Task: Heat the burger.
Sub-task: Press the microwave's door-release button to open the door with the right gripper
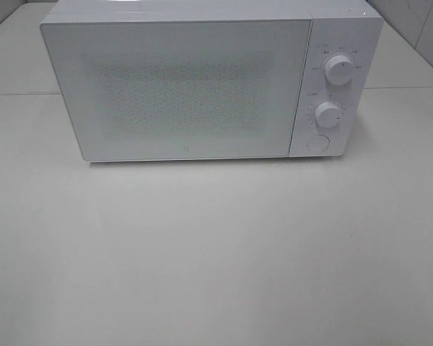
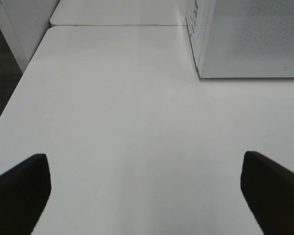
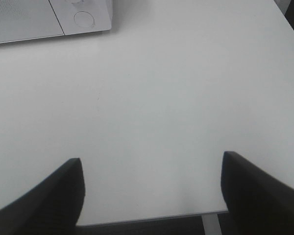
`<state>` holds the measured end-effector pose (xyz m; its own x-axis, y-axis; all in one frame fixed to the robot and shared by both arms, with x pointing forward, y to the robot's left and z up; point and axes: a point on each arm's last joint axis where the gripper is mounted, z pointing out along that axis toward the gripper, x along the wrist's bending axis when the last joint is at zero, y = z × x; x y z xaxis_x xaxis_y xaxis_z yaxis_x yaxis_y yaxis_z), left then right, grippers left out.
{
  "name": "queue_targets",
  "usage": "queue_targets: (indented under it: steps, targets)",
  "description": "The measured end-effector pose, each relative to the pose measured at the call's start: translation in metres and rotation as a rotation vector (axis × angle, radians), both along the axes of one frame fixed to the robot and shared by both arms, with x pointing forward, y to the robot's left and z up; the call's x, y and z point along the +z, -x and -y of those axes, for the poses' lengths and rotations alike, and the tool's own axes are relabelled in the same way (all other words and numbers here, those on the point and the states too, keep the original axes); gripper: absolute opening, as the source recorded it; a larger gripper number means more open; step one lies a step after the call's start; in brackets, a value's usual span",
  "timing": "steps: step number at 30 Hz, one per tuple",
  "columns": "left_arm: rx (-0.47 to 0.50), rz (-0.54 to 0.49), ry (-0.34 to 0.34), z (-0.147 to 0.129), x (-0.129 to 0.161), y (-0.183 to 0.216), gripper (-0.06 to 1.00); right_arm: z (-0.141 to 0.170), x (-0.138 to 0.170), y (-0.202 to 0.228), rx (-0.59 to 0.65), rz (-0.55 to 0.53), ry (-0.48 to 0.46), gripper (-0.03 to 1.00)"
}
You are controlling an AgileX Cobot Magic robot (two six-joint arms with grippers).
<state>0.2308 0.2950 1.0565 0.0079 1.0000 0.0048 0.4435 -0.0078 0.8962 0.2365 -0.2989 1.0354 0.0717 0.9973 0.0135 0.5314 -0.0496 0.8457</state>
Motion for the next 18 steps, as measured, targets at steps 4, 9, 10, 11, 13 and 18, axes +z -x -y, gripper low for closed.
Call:
queue_targets:
  steps: [4, 9, 10, 11, 13, 18]
  targets:
    - [0.0, 0.0, 0.0, 0.0, 0.0, 0.0, 0.99, 0.0, 0.005, 0.0, 0.004, 0.037, 0.0, 0.75]
    - [0.0, 0.0, 0.0, 0.0, 0.0, 0.0, 0.99, 0.0, 0.016, -0.013, 0.013, 0.083, 0.019, 0.75]
    - [0.0, 0.0, 0.0, 0.0, 0.0, 0.0, 0.99, 0.0, 0.016, -0.013, 0.013, 0.083, 0.019, 0.75]
    - [0.0, 0.0, 0.0, 0.0, 0.0, 0.0, 0.99, 0.001, 0.021, -0.023, 0.018, 0.111, 0.03, 0.75]
    - [0.0, 0.0, 0.0, 0.0, 0.0, 0.0, 0.99, 0.001, 0.023, -0.028, 0.019, 0.126, 0.032, 0.74]
    - [0.0, 0.0, 0.0, 0.0, 0.0, 0.0, 0.99, 0.003, 0.039, -0.06, 0.032, 0.236, 0.071, 0.66]
